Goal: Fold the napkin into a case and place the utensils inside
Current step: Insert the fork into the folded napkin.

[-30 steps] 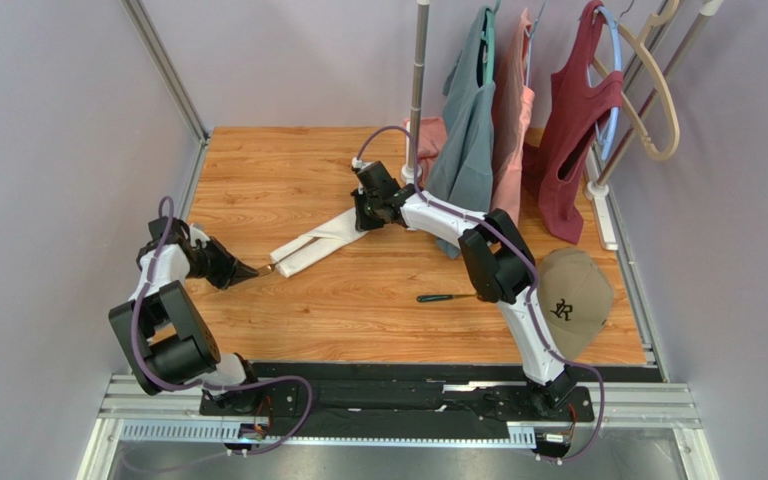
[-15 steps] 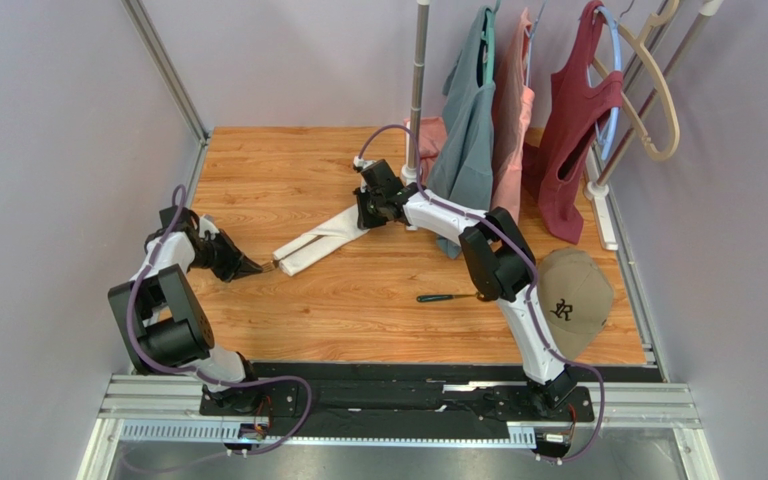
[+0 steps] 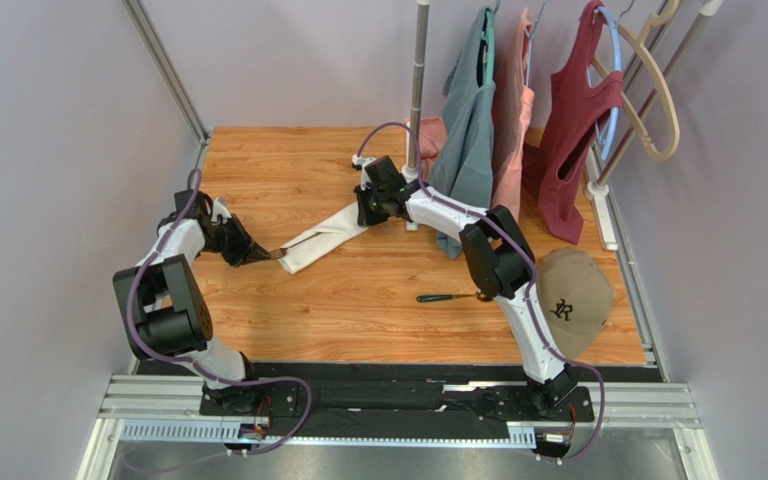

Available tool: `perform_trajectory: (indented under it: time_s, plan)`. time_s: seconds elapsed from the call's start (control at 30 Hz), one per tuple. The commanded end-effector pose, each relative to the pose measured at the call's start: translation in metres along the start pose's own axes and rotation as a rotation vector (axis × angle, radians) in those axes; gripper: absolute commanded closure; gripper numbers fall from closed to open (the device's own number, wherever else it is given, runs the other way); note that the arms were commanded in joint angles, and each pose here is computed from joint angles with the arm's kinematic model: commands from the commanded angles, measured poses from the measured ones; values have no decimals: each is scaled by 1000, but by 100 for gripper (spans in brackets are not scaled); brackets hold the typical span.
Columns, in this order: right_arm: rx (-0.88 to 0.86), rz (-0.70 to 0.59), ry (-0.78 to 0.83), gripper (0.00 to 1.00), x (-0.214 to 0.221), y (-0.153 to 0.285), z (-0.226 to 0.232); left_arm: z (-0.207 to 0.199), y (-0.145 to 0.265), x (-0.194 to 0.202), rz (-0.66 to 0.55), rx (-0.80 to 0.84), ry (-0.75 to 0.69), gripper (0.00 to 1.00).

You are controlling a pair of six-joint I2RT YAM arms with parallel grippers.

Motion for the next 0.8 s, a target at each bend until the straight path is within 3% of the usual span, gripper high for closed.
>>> perform_trajectory:
  time_s: [0.0,0.6,0.77]
  plan:
    - [9,88,11,100,24,-17,-10,-14,-16,1,-18,48,7,100]
    - [2,93,8,100,23,-17,-9,-27,-52,-19,5,70,75,100]
    - [29,88,16,100,23,-18,-14,-27,-43,-33,-1,-5,-6,100]
Point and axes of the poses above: each gripper's point midway between its finger pads, its own y axis back along the fingers, its own z axis along the line the jaws close on, x = y × z, the point moved 6 cm from there along y, back along the fingers, and after that the axes turned 8 degrees about -y, right-handed, at the moved point
